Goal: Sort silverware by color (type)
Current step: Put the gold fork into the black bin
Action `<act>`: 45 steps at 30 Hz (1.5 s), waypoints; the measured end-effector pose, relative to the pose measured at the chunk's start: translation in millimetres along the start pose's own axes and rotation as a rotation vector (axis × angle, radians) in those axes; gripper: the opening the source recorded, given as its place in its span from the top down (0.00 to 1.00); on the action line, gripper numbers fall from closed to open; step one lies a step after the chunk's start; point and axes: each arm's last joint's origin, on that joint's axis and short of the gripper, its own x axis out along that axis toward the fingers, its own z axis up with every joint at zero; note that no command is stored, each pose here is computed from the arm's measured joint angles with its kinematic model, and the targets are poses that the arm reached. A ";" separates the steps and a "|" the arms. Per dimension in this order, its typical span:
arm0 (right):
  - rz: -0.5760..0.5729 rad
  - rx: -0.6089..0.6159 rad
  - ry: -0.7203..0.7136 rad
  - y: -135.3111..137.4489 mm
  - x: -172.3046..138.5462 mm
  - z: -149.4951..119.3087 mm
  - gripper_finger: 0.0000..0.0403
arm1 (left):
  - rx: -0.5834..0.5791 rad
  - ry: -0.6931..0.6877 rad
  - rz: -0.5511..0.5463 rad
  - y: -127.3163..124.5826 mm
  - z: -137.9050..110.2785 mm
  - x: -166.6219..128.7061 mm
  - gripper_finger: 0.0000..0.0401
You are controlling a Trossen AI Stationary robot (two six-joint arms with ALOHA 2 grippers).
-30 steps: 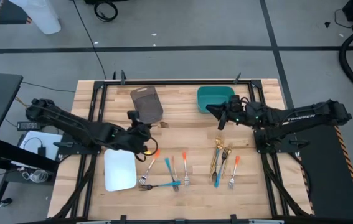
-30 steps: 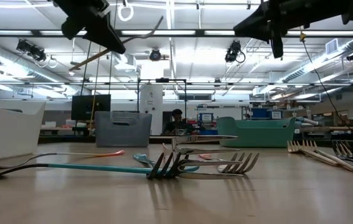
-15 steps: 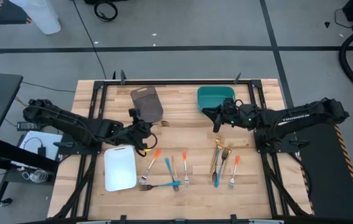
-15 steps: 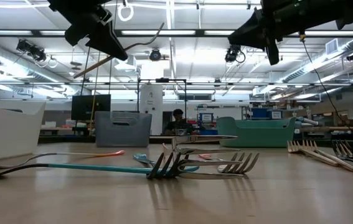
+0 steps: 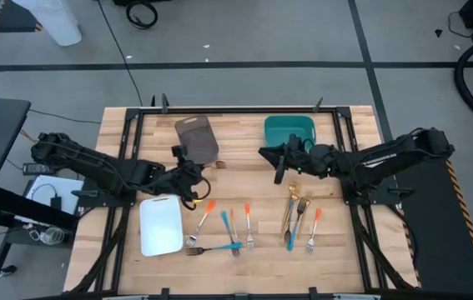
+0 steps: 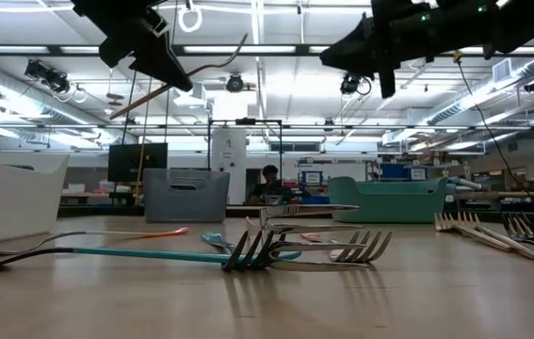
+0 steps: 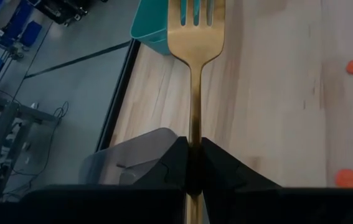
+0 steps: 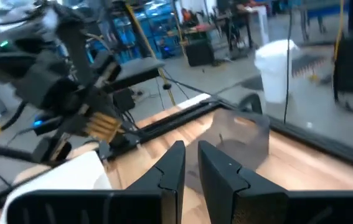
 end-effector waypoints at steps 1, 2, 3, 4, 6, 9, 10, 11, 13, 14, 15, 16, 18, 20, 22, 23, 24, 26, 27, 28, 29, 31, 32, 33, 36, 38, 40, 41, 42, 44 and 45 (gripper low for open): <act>0.018 -0.023 -0.002 1.8 -0.7 0.3 0.86 | -0.002 0.002 0.001 0.5 -0.4 -0.5 0.91; 0.033 -0.046 0.002 4.1 -2.1 0.2 0.86 | -0.010 0.007 0.002 0.9 -1.1 -1.0 0.91; 0.045 -0.064 0.003 6.4 -3.7 0.4 0.86 | -0.017 0.012 0.003 0.7 -1.9 -1.5 0.91; 0.059 -0.079 0.001 9.1 -5.8 1.1 0.86 | -0.023 0.018 0.003 0.3 -2.7 -1.8 0.91; 0.084 -0.102 0.002 14.0 -10.5 2.5 0.86 | -0.034 0.028 0.001 -0.3 -4.1 -2.4 0.91; 0.117 -0.120 0.016 20.1 -17.9 3.7 0.86 | -0.033 0.034 0.001 -0.2 -4.8 -2.2 0.91; 0.123 -0.120 0.014 21.8 -20.4 4.9 0.86 | -0.035 0.034 0.003 0.6 -4.7 -1.6 0.91; 0.126 -0.120 0.013 23.1 -22.5 5.8 0.86 | -0.032 0.032 0.008 1.9 -4.1 -0.3 0.91; 0.124 -0.122 0.012 25.9 -24.8 5.7 0.86 | -0.035 0.031 0.022 5.9 -3.0 3.0 0.91; 0.127 -0.128 0.015 26.9 -25.4 4.9 0.86 | -0.030 0.037 0.031 8.5 -3.2 5.2 0.91; 0.131 -0.136 0.019 27.9 -25.9 4.4 0.86 | -0.021 0.046 0.040 11.2 -3.8 7.4 0.91; 0.136 -0.139 0.021 29.0 -26.3 3.8 0.86 | -0.019 0.057 0.048 13.8 -4.6 9.5 0.91; 0.144 -0.144 0.032 30.8 -27.0 1.9 0.86 | 0.000 0.080 0.056 19.3 -6.4 14.0 0.91; 0.149 -0.157 0.055 32.0 -28.0 -0.9 0.86 | 0.049 0.094 0.055 23.7 -7.4 17.6 0.91; 0.150 -0.169 0.077 32.6 -28.8 -3.4 0.86 | 0.109 0.106 0.052 27.3 -8.3 20.5 0.91; 0.149 -0.177 0.090 32.3 -29.0 -4.9 0.86 | 0.142 0.112 0.054 29.0 -8.8 21.7 0.91; 0.147 -0.186 0.102 32.0 -29.1 -6.1 0.86 | 0.179 0.118 0.056 30.6 -9.1 22.9 0.91; 0.142 -0.206 0.125 31.1 -29.3 -8.5 0.86 | 0.255 0.130 0.058 33.4 -10.0 24.8 0.91; 0.139 -0.221 0.138 30.6 -29.4 -9.9 0.86 | 0.295 0.135 0.059 34.7 -10.2 25.7 0.91; 0.138 -0.236 0.147 30.2 -29.5 -10.9 0.86 | 0.339 0.141 0.060 36.1 -10.5 26.6 0.91; 0.138 -0.250 0.153 29.9 -29.6 -11.5 0.86 | 0.383 0.148 0.061 37.8 -11.1 27.7 0.91; 0.136 -0.284 0.170 29.2 -29.9 -13.4 0.86 | 0.467 0.164 0.062 41.4 -12.1 30.0 0.91; 0.135 -0.304 0.181 28.7 -30.0 -14.5 0.86 | 0.500 0.173 0.064 43.5 -12.8 31.4 0.91; 0.133 -0.318 0.187 28.1 -30.0 -15.1 0.86 | 0.527 0.183 0.066 45.8 -13.5 32.8 0.91; 0.132 -0.359 0.197 27.2 -29.9 -16.2 0.86 | 0.578 0.212 0.056 56.0 -17.0 39.5 0.91; 0.135 -0.400 0.206 26.7 -30.1 -17.3 0.86 | 0.617 0.221 0.018 63.9 -20.3 45.0 0.91; 0.142 -0.434 0.207 26.7 -30.2 -17.6 0.86 | 0.663 0.227 -0.011 71.4 -23.3 49.7 0.91; 0.144 -0.451 0.213 26.5 -30.3 -18.2 0.86 | 0.694 0.230 -0.017 74.9 -24.4 51.6 0.91; 0.145 -0.466 0.218 26.2 -30.4 -18.8 0.86 | 0.728 0.233 -0.023 78.3 -25.5 53.4 0.91; 0.149 -0.492 0.220 26.1 -30.5 -19.2 0.86 | 0.803 0.236 -0.038 85.1 -27.8 57.0 0.91; 0.152 -0.500 0.219 26.2 -30.5 -19.0 0.86 | 0.841 0.236 -0.050 88.7 -29.3 58.8 0.91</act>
